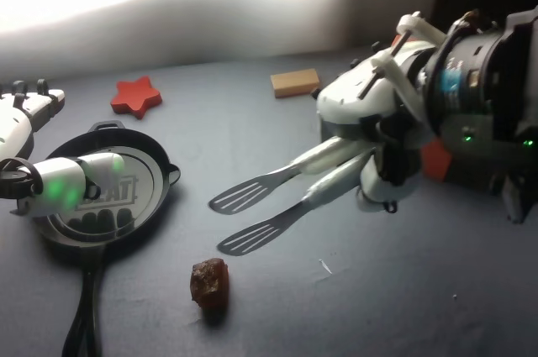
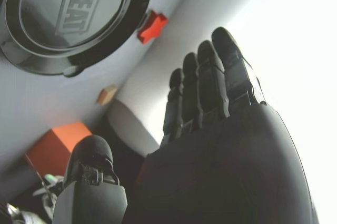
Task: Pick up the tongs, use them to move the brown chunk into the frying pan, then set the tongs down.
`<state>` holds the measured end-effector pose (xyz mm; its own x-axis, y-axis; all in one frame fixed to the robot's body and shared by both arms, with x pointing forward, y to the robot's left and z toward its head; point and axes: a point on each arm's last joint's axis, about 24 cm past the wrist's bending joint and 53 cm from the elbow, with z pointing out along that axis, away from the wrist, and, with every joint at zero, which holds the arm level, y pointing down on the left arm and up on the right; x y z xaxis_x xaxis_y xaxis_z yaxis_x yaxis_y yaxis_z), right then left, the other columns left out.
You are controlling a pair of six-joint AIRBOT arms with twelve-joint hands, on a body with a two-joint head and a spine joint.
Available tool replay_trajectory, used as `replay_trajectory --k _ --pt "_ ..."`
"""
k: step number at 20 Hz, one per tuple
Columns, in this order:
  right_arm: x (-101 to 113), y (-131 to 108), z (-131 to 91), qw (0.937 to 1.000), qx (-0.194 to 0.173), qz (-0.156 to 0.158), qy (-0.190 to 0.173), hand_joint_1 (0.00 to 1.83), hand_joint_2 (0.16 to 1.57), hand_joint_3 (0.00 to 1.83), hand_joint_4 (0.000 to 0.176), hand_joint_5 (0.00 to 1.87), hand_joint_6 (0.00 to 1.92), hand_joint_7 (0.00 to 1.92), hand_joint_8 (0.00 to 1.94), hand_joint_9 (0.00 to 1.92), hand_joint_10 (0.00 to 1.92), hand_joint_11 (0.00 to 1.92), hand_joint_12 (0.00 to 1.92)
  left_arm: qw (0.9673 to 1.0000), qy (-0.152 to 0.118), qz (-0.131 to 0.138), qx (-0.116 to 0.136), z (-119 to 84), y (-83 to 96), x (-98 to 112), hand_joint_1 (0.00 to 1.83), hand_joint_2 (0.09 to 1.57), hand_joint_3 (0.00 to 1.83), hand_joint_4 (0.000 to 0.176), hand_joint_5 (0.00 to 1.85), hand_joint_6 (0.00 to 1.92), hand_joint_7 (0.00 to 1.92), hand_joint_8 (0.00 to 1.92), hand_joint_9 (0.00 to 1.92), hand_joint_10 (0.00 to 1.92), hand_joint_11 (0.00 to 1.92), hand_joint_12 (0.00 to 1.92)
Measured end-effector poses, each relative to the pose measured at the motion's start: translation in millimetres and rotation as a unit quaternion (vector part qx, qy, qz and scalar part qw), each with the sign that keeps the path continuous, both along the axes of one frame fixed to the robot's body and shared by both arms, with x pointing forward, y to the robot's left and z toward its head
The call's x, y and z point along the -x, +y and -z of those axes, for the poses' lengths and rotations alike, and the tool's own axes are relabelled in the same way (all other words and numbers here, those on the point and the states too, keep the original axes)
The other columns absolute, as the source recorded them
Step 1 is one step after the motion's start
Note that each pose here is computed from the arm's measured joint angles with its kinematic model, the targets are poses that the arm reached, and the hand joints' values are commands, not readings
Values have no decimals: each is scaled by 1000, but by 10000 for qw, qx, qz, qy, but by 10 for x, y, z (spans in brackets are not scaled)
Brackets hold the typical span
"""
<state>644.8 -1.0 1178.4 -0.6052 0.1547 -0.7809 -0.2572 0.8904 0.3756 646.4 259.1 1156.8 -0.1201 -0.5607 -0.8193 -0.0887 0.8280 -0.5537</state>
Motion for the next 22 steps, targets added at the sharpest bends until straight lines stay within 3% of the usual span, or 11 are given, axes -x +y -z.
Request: replay_trajectory --k 2,11,12,14,22 --pt "1 20 23 10000 26 1 -24 1103 1212 0 0 787 1264 1017 14 645 756 320 1559 10000 2 -16 5 1 8 -1 0 1134 0 0 113 0 168 0 160 1 0 503" --pt "131 75 167 9997 5 198 175 1105 1208 2 0 789 1260 1020 13 670 718 337 1547 10000 -10 -28 -14 -4 26 -11 0 1145 6 0 107 0 167 0 168 0 0 538" --pt "141 89 147 9997 -16 197 124 1091 1161 0 0 704 833 1011 8 669 700 334 1530 10000 -16 -28 -27 -6 33 -17 0 1146 6 0 107 0 167 0 169 0 0 536" --pt "117 113 114 9998 28 194 -40 1098 1137 0 0 758 520 992 2 673 670 334 1525 10000 -29 -74 -54 -10 80 -38 0 1150 4 0 116 3 164 1 164 1 0 511" --pt "213 356 148 9999 72 -19 -95 1077 1135 0 0 746 465 974 6 659 682 303 1554 9999 -20 -115 -101 6 128 -47 0 1158 3 0 111 0 165 0 171 3 0 519"
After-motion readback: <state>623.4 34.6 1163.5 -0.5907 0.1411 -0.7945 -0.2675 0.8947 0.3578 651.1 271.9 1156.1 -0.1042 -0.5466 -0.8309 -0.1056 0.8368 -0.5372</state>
